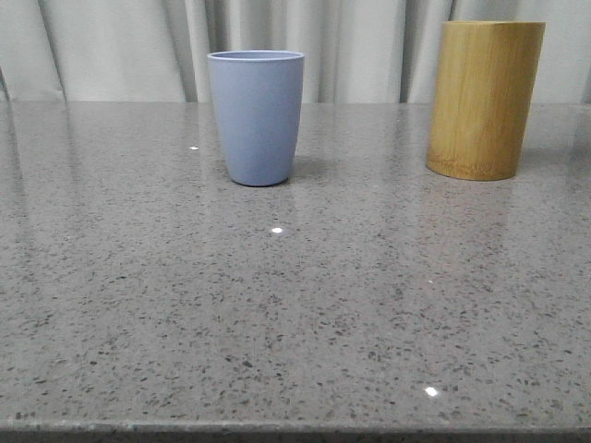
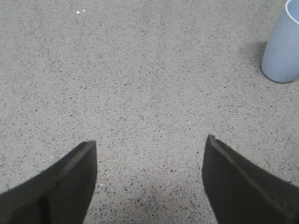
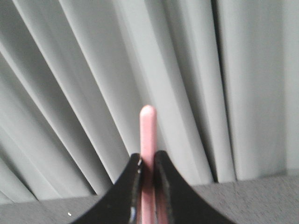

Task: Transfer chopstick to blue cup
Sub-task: 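Lift the pink stick out and carry it over the blue cup, then lower the pink stick into the blue cup and open the right gripper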

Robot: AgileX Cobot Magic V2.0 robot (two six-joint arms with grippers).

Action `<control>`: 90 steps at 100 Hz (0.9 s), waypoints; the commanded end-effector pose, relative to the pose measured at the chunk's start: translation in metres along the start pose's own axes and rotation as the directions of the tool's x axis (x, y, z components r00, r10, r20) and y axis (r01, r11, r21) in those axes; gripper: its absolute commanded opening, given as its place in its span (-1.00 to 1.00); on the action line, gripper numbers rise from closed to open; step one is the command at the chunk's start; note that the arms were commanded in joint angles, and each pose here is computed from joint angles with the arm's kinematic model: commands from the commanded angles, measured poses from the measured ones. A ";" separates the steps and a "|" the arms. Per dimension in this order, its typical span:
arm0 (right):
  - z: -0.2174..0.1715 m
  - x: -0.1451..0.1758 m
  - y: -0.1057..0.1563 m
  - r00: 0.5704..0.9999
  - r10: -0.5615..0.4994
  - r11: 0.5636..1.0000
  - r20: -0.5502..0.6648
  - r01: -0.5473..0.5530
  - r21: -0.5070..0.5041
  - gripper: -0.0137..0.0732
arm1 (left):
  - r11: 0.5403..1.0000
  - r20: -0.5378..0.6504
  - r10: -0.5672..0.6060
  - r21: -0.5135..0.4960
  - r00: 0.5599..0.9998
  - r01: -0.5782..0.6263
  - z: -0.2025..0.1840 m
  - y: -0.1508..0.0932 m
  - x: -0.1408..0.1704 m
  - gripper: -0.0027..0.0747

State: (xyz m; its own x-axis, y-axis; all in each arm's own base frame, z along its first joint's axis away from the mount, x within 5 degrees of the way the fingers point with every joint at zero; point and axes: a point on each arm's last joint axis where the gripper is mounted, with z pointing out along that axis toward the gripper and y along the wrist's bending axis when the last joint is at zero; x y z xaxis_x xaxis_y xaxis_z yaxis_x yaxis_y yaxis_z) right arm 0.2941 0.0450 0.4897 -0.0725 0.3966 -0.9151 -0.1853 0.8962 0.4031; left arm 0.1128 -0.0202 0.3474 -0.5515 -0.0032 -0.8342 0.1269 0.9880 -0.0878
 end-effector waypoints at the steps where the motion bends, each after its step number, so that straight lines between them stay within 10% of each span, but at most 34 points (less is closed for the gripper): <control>1: -0.019 -0.028 0.019 0.992 0.029 0.997 0.121 -0.020 -0.074 -0.84 | 1.000 0.096 -0.012 0.007 0.995 0.012 -0.005 -0.001 -0.013 0.29; 90: 0.071 0.102 0.095 0.988 0.024 0.961 -0.154 -0.066 -0.268 -0.84 | 1.000 0.096 -0.012 0.007 0.995 0.012 -0.005 -0.001 -0.013 0.29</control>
State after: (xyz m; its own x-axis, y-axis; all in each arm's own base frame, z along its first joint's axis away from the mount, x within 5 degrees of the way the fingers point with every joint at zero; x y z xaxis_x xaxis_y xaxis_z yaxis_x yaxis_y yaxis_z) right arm 0.3469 0.1888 0.4030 -0.3586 0.3247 -0.8752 -0.3888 0.8004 0.4562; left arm 0.1128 -0.0202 0.3474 -0.5515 -0.0032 -0.8342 0.1269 0.9880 -0.0878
